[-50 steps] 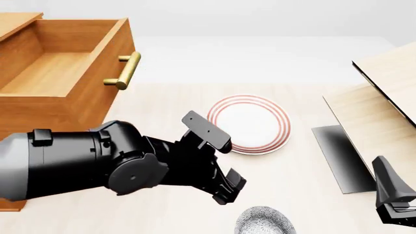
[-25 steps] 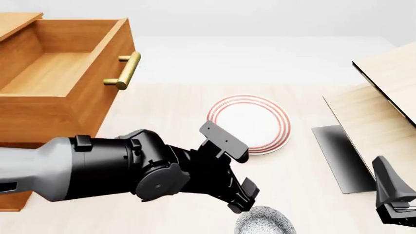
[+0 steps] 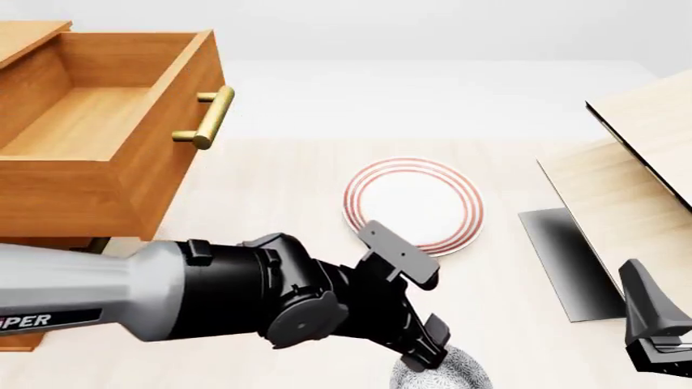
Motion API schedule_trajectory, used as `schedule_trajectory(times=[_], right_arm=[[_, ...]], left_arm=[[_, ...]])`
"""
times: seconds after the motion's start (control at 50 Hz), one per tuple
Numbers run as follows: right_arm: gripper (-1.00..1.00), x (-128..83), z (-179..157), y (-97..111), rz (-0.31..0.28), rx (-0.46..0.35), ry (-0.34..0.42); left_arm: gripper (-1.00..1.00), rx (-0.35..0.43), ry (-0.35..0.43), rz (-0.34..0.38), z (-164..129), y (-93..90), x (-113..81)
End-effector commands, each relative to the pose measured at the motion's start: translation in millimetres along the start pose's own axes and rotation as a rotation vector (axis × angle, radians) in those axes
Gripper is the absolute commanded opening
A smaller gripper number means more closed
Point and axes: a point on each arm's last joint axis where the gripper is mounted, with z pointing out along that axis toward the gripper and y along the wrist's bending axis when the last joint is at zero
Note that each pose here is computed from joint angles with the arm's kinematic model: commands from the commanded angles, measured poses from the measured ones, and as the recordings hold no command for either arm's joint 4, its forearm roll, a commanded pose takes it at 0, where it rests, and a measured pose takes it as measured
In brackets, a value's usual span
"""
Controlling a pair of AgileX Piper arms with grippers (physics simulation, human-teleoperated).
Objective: Open the top drawer of the cabinet and put the bowl in it.
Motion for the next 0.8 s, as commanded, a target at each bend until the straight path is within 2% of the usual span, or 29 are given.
schedule_trajectory(times=[0.02,0.5,0.8], right_arm=[[1.00,1,-1,0,0.000,0.000,0.000],[1.00,1,-1,0,0.001,0.000,0.000],[1.00,1,-1,0,0.000,0.000,0.000]], left_arm=[[1.00,-0.001,0.021,-0.006,8,-0.8,5.2],[1.00,-0.005,0.046,-0.034,26,0.1,16.9],[1.00,0.003,0.071,-0.044,41,-7.0,23.4]])
